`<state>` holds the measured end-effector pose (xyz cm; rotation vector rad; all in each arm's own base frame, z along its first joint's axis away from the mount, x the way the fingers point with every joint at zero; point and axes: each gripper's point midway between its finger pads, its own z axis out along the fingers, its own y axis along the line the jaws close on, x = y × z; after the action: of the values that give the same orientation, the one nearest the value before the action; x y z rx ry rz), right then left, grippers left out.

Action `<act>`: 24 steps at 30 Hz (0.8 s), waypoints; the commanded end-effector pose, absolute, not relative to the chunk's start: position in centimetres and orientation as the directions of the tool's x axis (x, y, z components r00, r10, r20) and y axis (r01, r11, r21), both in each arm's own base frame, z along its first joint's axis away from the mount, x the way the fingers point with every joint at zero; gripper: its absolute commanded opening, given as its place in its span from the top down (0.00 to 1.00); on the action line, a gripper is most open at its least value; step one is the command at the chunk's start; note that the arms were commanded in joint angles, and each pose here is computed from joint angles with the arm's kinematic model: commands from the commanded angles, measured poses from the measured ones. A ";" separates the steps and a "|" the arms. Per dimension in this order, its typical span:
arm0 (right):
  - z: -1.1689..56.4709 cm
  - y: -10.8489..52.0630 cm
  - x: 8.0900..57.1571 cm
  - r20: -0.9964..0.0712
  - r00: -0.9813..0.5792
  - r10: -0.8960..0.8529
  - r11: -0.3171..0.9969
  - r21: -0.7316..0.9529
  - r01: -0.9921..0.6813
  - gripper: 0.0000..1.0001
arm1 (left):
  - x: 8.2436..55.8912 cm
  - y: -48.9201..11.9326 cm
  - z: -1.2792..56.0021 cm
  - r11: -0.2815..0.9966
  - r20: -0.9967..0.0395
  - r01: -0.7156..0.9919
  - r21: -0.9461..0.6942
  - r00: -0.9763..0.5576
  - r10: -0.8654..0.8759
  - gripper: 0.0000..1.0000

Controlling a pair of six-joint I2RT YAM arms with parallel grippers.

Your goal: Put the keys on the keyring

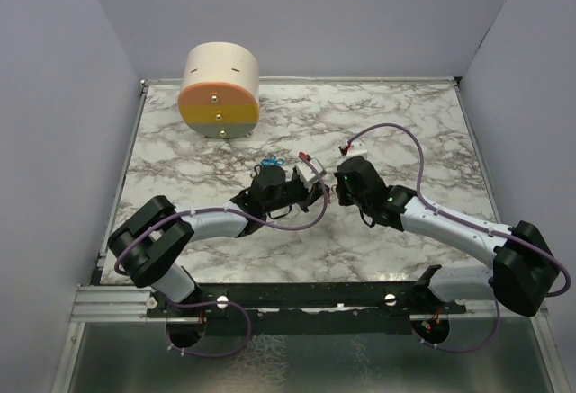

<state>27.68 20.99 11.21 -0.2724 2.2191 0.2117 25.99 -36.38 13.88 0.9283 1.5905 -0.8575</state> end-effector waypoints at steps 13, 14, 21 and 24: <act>14.0 22.5 28.5 -0.823 -0.565 -0.062 0.951 0.124 -0.285 0.99 | 25.0 -37.3 15.4 0.360 -0.992 0.933 -0.021 -0.065 0.110 1.00; 14.0 22.4 28.5 -0.823 -0.564 -0.063 0.951 0.122 -0.285 0.99 | 25.1 -37.4 15.4 0.361 -0.992 0.932 -0.023 -0.066 0.109 1.00; 14.4 22.4 28.3 -0.828 -0.558 -0.058 0.948 0.129 -0.290 0.99 | 25.3 -37.6 15.0 0.363 -0.991 0.931 -0.024 -0.071 0.116 1.00; 14.5 22.3 28.3 -0.830 -0.556 -0.056 0.947 0.131 -0.292 0.99 | 25.5 -37.7 14.8 0.366 -0.990 0.930 -0.026 -0.075 0.120 1.00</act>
<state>27.74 21.51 11.97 -0.2742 2.2073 0.2453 25.42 -36.73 13.67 0.9778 1.5576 -0.8790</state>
